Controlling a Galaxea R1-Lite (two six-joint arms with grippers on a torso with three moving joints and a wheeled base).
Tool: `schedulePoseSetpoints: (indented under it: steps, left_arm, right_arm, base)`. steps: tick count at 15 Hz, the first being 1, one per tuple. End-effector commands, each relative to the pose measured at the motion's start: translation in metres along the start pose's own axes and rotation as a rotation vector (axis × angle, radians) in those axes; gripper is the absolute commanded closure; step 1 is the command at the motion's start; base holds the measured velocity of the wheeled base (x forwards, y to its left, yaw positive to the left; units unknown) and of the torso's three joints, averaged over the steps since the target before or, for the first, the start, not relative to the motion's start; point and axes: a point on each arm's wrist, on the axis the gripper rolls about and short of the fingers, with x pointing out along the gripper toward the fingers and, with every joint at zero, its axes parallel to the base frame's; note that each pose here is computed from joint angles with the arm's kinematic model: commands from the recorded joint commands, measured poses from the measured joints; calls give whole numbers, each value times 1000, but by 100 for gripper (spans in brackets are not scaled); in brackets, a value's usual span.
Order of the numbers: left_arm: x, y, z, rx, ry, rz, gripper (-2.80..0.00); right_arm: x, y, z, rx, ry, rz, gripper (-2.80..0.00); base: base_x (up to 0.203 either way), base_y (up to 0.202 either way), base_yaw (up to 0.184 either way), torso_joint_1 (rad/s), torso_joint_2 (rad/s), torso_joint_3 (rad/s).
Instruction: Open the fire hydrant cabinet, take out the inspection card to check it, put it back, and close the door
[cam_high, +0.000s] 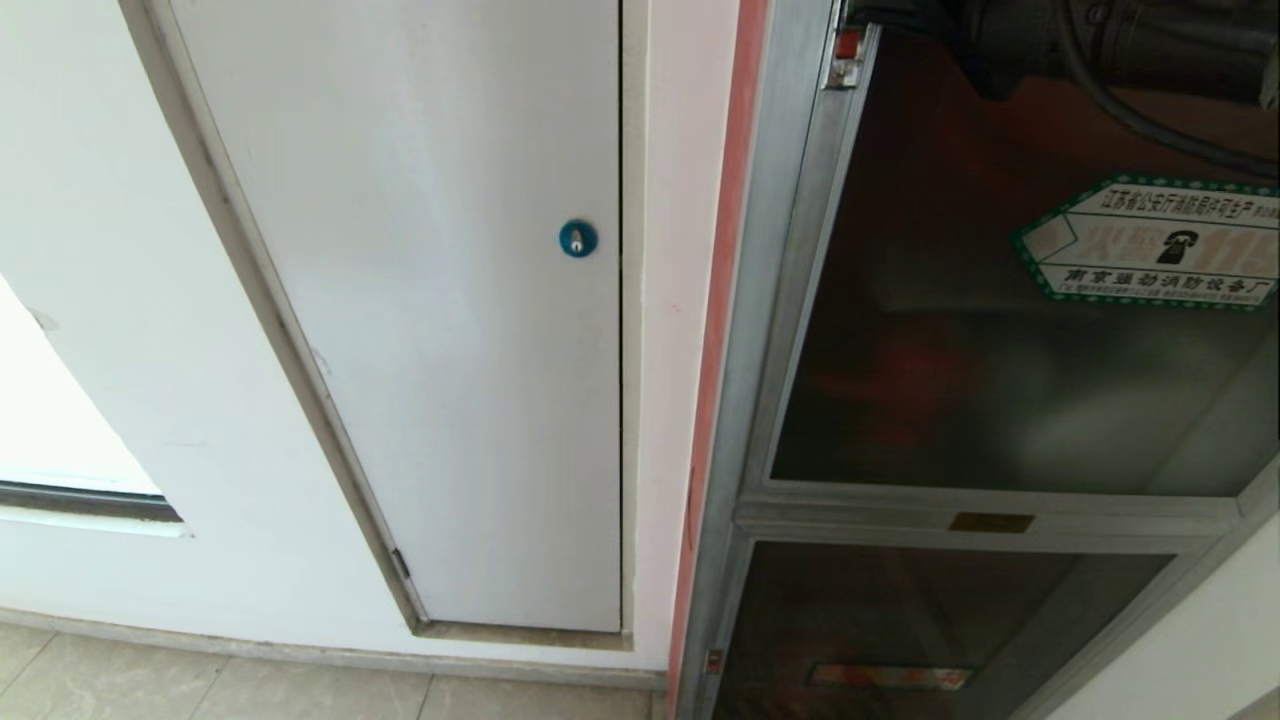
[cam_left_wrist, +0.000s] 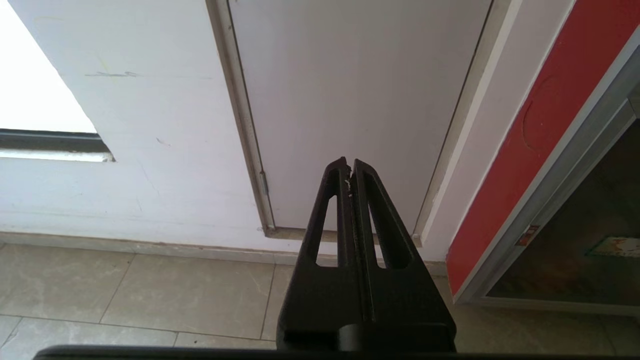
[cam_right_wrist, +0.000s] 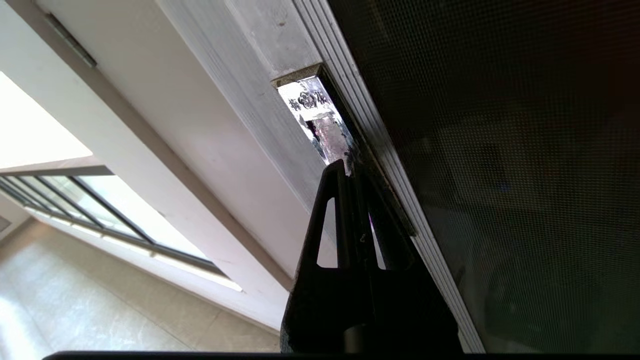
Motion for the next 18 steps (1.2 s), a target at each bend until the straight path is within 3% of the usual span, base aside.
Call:
schedulePoseSetpoints:
  steps: [1, 18]
  left_arm:
    - [0, 0, 0, 0, 2, 0, 0]
    - [0, 0, 0, 0, 1, 0, 0]
  right_arm:
    - [2, -2, -2, 2, 10, -3, 0]
    - [11, -5, -8, -3, 18, -13, 0]
  base:
    - [0, 0, 0, 0, 0, 0]
    - [0, 0, 0, 0, 0, 0]
